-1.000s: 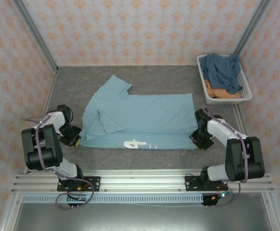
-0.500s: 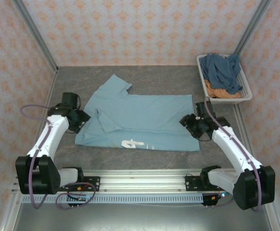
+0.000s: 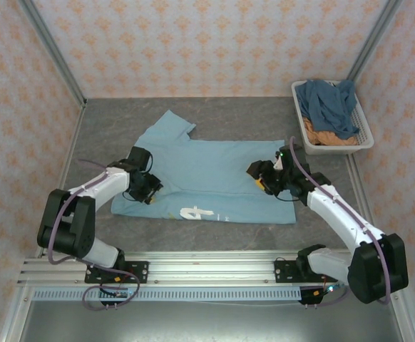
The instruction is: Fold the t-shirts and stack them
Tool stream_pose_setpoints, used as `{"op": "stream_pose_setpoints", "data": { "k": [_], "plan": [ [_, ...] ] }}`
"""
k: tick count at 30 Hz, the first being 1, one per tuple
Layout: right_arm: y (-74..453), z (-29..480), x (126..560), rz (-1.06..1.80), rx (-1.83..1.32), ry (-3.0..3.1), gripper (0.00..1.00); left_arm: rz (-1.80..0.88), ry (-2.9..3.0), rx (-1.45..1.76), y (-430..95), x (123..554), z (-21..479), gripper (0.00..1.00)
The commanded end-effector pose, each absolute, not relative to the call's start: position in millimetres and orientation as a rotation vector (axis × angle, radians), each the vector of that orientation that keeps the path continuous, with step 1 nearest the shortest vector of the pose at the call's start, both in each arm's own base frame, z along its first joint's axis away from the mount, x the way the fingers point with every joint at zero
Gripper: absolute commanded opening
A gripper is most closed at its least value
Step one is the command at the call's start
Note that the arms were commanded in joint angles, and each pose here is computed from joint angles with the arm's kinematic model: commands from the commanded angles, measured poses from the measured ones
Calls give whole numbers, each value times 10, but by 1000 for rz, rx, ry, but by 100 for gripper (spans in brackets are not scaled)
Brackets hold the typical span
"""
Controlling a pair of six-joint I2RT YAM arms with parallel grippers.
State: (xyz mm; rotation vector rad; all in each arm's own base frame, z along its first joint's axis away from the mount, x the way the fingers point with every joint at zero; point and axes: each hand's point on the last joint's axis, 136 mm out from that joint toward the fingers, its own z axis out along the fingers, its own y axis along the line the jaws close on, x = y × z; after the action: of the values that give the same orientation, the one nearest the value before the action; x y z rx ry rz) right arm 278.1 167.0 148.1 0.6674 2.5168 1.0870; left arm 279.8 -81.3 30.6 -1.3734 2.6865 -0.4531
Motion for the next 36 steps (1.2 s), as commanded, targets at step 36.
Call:
{"op": "stream_pose_setpoints", "data": {
  "k": [36],
  "plan": [
    [1625,1308,2764,1043,752,2538,45,33,2969,-582,-1452,3574,622,0]
  ]
}}
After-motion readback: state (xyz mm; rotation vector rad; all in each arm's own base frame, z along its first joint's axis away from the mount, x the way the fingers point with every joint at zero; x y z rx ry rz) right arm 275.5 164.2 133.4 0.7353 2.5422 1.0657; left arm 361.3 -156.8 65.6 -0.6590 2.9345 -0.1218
